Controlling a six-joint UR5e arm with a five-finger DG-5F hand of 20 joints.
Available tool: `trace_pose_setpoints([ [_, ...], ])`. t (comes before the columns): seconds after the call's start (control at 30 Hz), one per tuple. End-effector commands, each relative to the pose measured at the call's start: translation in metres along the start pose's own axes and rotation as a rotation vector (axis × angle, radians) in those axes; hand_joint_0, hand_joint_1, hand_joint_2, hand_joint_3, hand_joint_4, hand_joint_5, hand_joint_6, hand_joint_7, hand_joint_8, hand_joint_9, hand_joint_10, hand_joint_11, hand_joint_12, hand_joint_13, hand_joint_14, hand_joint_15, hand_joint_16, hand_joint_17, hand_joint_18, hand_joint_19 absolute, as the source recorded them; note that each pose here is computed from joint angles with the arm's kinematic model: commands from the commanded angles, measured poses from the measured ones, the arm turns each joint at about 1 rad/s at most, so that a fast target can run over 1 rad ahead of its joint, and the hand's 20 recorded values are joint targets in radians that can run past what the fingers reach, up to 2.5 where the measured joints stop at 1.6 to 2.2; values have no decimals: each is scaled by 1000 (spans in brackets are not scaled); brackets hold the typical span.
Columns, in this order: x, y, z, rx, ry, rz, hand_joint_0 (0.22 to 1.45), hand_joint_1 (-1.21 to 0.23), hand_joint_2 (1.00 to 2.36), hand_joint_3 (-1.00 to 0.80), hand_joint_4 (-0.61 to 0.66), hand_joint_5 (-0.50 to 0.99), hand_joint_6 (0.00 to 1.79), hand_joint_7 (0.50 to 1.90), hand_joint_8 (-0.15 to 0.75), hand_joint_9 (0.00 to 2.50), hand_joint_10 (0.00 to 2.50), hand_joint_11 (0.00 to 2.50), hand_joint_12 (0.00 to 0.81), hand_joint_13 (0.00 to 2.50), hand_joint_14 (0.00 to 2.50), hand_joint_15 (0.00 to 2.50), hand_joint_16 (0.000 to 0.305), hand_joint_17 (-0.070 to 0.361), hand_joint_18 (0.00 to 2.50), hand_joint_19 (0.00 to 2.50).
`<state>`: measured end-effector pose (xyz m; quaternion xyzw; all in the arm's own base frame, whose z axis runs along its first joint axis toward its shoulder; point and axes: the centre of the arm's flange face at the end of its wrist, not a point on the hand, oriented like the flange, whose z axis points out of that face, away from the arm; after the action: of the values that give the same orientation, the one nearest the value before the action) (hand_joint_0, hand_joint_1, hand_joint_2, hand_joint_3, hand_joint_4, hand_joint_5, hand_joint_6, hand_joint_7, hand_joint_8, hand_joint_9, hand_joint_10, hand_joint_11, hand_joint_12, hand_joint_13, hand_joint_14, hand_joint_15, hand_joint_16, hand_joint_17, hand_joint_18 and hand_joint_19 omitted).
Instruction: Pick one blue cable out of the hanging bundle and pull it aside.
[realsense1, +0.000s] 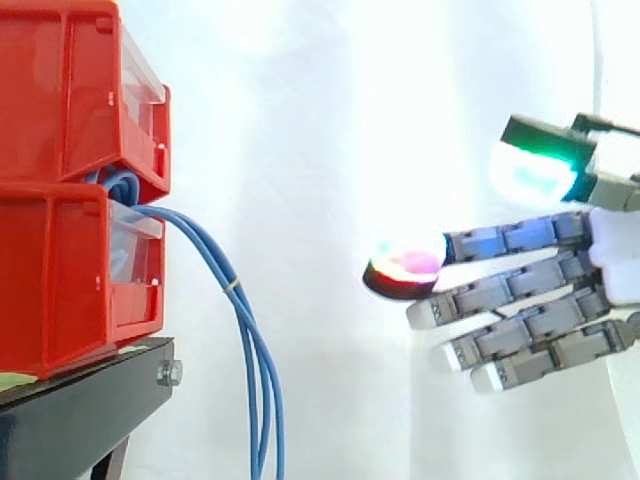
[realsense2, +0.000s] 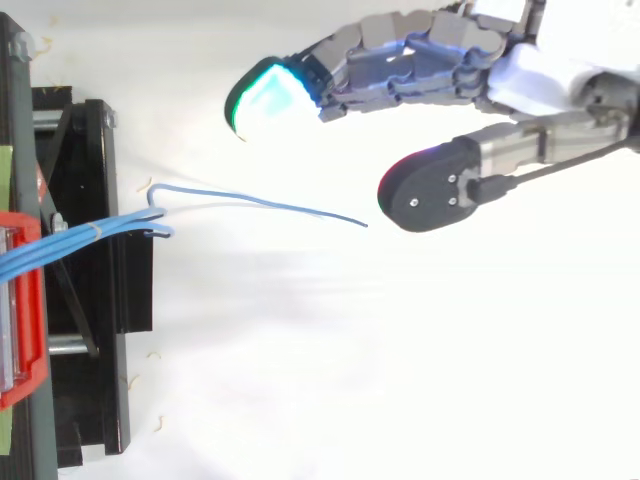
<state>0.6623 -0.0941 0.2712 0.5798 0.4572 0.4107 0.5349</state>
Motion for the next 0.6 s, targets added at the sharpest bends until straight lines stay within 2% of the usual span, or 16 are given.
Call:
trace_pose_setpoints([
  [0.0,2,-20,9,4,-5,0,471,-684,1000,-498,95,-201,501,572,164,426,0,0,322,360,12,252,50,113,116,410],
  [0.17,2,-35,13,19,-4,-5,471,-685,1000,-498,100,-199,501,578,167,443,0,0,323,370,10,244,50,114,125,418],
  [0.2,3,-41,15,19,-4,-5,471,-685,1000,-500,100,-199,501,578,166,443,0,0,324,370,10,249,50,113,127,419],
  [0.3,6,-52,24,-16,-1,13,472,-685,1000,-500,101,-198,501,580,167,447,0,0,324,377,11,257,50,113,135,415],
  [0.33,7,-52,27,-43,-2,18,471,-686,1000,-498,104,-198,501,581,167,448,0,0,324,378,11,258,50,113,135,413],
  [0.37,9,-58,31,-45,-2,23,472,-686,1000,-498,104,-198,501,581,167,448,0,0,324,377,11,258,50,113,134,426],
  [0.43,10,-57,33,-52,0,26,472,-686,1000,-500,105,-197,501,583,168,451,0,0,325,379,10,254,50,113,135,424],
  [0.47,11,-67,38,-45,-2,23,472,-686,1000,-498,106,-197,501,581,168,452,0,0,325,383,11,259,50,113,138,417],
  [0.57,15,-78,50,-37,9,36,472,-686,1000,-498,107,-195,501,585,171,458,0,0,326,392,11,265,50,113,140,428],
])
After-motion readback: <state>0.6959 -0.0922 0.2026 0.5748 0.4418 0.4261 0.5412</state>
